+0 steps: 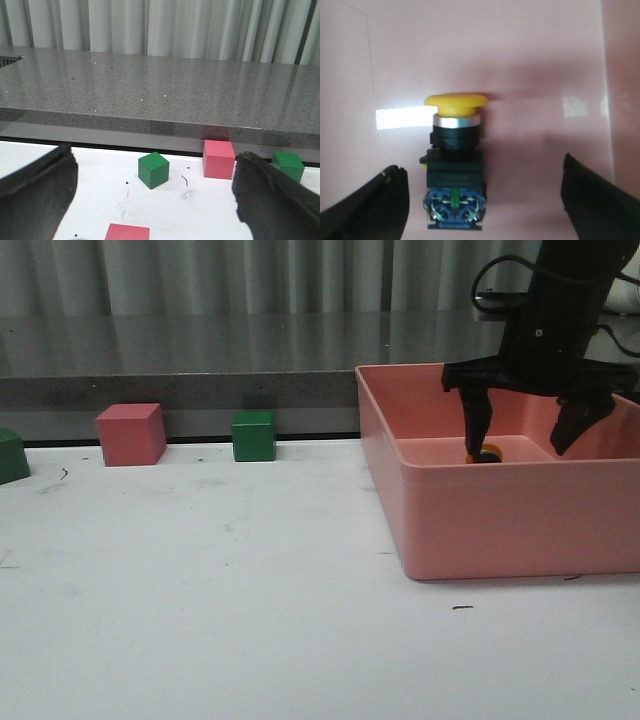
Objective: Place and stand button with both arms
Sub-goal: 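Lower the right gripper into the pink bin and grasp the yellow-capped button, then lift the button out of the bin and carry it onto the table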
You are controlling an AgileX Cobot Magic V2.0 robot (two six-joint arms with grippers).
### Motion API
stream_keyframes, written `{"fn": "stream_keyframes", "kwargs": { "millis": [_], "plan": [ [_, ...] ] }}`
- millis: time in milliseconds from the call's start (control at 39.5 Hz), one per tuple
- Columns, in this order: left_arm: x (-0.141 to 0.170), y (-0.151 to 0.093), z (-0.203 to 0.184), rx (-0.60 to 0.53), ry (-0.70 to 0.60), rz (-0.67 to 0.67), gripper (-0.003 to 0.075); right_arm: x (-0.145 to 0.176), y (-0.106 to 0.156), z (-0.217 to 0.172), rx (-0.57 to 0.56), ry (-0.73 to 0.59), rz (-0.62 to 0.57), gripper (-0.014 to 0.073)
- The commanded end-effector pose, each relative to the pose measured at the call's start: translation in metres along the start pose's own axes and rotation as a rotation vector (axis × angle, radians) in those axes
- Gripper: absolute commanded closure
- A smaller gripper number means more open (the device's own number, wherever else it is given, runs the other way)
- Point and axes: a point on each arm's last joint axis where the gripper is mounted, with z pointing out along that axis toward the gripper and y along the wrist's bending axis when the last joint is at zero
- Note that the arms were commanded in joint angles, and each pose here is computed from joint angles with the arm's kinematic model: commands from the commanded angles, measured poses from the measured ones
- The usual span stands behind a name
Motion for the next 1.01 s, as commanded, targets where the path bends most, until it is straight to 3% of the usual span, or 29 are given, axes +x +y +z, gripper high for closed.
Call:
{"fn": "stream_keyframes", "kwargs": {
  "millis": [0, 278, 557, 633, 987],
  "plan": [
    [-0.019, -0.001, -0.001, 0.012, -0.106, -0.011, 0.0125, -0.017, 0.006, -0.025, -0.032, -0.098, 0.006, -0.0024],
    [-0.019, -0.001, -0.001, 0.012, -0.106, -0.011, 0.0125, -0.015, 0.007, 0.000, -0.022, -0.051, 0.009, -0.0008],
    [-0.019, -0.001, -0.001, 0.012, -0.106, -0.011, 0.0125, -0.014, 0.008, 0.001, -0.036, -0.040, 0.024, 0.0307],
    [-0.019, -0.001, -0.001, 0.012, -0.106, -0.011, 0.0125, -0.014, 0.008, -0.003, -0.038, -0.043, 0.025, 0.0356],
    [-0.019, -0.001, -0.001, 0.012, -0.106, -0.011, 0.0125, -0.021, 0.007, -0.071, -0.073, -0.152, 0.032, 0.0367]
  ]
}}
